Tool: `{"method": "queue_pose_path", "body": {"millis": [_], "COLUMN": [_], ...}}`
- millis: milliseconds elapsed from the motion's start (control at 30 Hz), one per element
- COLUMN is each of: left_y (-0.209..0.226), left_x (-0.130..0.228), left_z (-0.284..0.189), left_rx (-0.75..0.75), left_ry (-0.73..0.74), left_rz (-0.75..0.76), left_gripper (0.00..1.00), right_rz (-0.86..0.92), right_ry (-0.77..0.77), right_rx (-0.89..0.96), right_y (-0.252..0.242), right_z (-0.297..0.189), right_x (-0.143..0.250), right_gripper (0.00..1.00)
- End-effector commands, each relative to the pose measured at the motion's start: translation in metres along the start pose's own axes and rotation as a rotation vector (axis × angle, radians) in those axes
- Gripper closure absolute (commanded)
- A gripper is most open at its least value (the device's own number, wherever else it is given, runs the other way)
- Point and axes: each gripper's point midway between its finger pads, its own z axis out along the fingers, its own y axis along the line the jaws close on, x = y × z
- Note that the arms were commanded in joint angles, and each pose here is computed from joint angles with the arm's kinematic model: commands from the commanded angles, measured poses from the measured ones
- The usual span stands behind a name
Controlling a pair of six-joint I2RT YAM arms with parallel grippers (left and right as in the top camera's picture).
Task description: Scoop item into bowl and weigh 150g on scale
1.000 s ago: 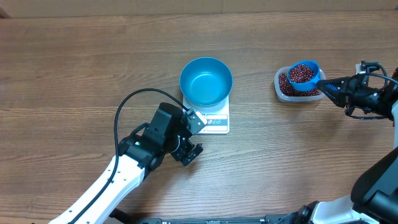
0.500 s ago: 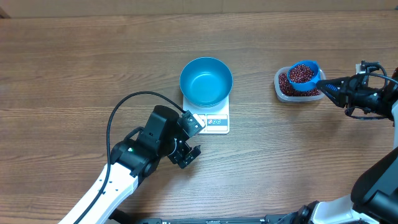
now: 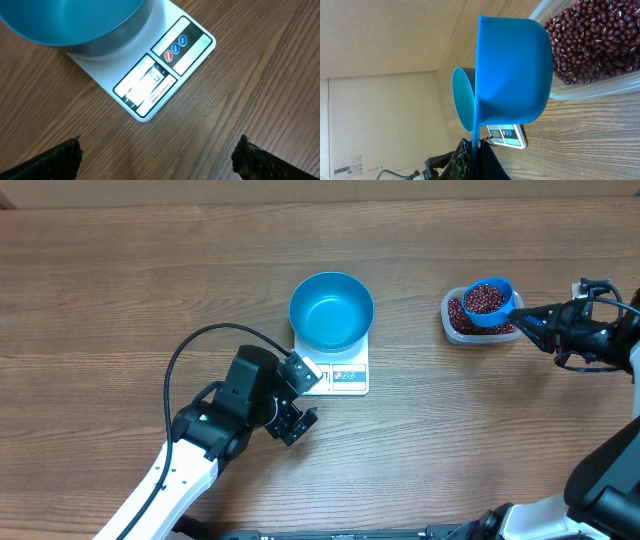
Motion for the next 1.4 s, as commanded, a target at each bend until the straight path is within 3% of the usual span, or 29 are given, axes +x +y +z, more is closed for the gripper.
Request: {"method": "queue_pose_path", "body": {"millis": [0, 1367], "left_y": [-0.0027, -0.0017], "left_x": [-0.0009, -0.0007], "left_z": [-0.0016, -0.0015], "left_rx": [0.018, 0.012], "left_ry": [-0.015, -0.013], "left_rz": [0.018, 0.018], "left_gripper": [0.01, 0.0], "right_rz": [-0.027, -0.039], "right_ry": [-0.003, -0.004], "right_rx": [-0.024, -0.017], "right_y": [0.0063, 0.0055], "right_z": [-0.0009, -0.001], "right_x": [-0.0028, -0.0028], "right_gripper": [0.96, 0.96]}}
